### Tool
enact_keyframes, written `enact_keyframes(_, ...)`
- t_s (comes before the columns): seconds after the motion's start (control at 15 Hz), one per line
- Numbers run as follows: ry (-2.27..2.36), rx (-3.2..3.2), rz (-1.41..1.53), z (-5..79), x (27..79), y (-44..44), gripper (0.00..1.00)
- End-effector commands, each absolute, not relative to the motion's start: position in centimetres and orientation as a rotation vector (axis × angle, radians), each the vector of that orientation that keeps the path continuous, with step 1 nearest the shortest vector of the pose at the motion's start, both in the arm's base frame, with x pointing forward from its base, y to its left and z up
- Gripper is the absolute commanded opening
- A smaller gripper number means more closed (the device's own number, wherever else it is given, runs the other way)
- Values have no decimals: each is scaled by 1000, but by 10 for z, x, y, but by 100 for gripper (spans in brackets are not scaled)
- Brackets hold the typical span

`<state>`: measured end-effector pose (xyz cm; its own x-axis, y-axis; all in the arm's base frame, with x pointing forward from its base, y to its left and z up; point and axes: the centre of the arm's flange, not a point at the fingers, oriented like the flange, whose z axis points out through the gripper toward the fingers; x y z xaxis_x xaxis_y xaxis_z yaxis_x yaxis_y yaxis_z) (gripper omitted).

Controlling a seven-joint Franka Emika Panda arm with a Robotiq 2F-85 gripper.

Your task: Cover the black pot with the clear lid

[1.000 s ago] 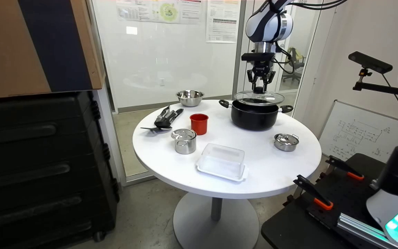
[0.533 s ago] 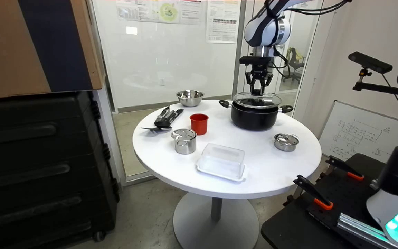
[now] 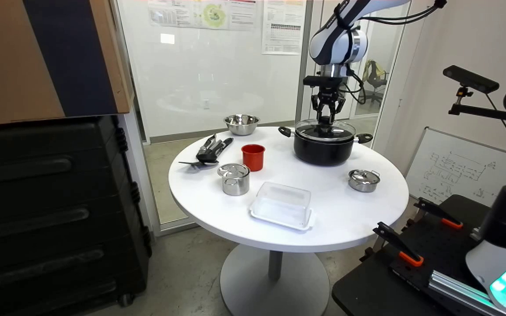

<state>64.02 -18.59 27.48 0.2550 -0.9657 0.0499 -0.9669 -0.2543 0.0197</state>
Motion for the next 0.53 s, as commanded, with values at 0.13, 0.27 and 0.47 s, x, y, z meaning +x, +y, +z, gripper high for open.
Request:
enact_keyframes(0.13, -1938, 2443, 81, 279, 648, -186, 25)
enact_keyframes(0.27, -1942, 2440, 82, 277, 647, -187, 25)
enact_keyframes(0.47, -1949, 2435, 81, 275, 645, -189, 25)
